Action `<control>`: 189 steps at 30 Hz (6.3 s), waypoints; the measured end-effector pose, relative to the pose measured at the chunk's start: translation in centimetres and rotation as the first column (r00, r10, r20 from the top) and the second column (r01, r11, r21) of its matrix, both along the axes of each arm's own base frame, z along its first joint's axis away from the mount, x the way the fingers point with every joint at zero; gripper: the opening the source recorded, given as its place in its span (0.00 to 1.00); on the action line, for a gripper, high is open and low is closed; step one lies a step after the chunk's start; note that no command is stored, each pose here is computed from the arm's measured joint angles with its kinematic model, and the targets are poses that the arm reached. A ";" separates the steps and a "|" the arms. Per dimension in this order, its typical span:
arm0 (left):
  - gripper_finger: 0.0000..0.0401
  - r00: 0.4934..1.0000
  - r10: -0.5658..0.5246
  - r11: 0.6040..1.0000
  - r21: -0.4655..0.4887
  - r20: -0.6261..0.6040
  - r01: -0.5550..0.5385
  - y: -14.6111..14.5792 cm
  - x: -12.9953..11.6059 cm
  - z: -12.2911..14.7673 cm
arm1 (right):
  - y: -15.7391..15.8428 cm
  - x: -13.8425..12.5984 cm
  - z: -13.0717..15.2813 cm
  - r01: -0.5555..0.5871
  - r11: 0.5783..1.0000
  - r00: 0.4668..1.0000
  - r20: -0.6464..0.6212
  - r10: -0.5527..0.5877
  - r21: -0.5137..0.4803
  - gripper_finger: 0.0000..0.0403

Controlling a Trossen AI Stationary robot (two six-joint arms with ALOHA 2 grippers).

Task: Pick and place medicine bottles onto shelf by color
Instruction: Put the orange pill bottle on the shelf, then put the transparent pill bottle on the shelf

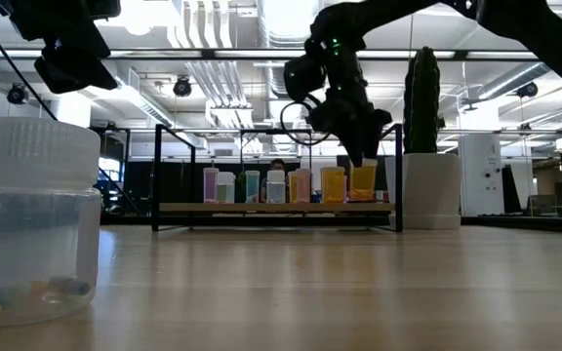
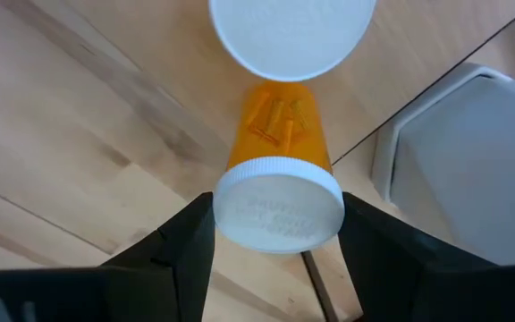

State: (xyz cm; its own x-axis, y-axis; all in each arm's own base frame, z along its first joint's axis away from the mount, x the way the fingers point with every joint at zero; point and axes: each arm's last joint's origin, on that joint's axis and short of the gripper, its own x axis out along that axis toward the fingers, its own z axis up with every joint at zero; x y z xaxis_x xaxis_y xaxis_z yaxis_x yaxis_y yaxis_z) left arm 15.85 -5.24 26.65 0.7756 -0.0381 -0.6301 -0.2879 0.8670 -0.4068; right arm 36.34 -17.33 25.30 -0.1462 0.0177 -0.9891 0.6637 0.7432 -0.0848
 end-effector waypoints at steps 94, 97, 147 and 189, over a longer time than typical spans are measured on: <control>0.45 0.817 -0.576 0.817 0.009 -0.002 0.576 -14.0 7.1 -4.2 | 39.2 -6.8 -3.8 -0.215 0.929 0.730 0.582 0.358 -0.302 0.54; 0.49 0.752 -0.659 0.751 0.093 0.028 0.654 -15.0 7.8 -5.3 | 39.1 -7.0 -3.6 -0.190 0.939 0.742 0.584 0.329 -0.288 0.54; 0.34 0.862 -0.506 0.812 0.325 -0.019 0.484 -17.1 11.1 -11.4 | 39.3 -7.1 -3.4 -0.124 0.965 0.752 0.613 0.243 -0.231 0.54; 0.29 0.941 0.339 0.861 0.410 -0.020 -0.301 28.5 16.9 0.7 | 30.5 -2.4 -3.2 0.174 0.944 0.781 0.623 0.042 -0.281 0.54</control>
State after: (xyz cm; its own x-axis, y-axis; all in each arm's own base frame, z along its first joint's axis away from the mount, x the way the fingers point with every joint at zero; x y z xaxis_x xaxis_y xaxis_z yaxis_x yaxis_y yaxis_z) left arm 32.74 23.22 27.37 0.6427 0.4696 -0.6053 -0.5956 0.8032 -0.0093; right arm 33.91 13.19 22.15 0.4822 -0.3132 -0.8182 0.6983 0.7014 0.1430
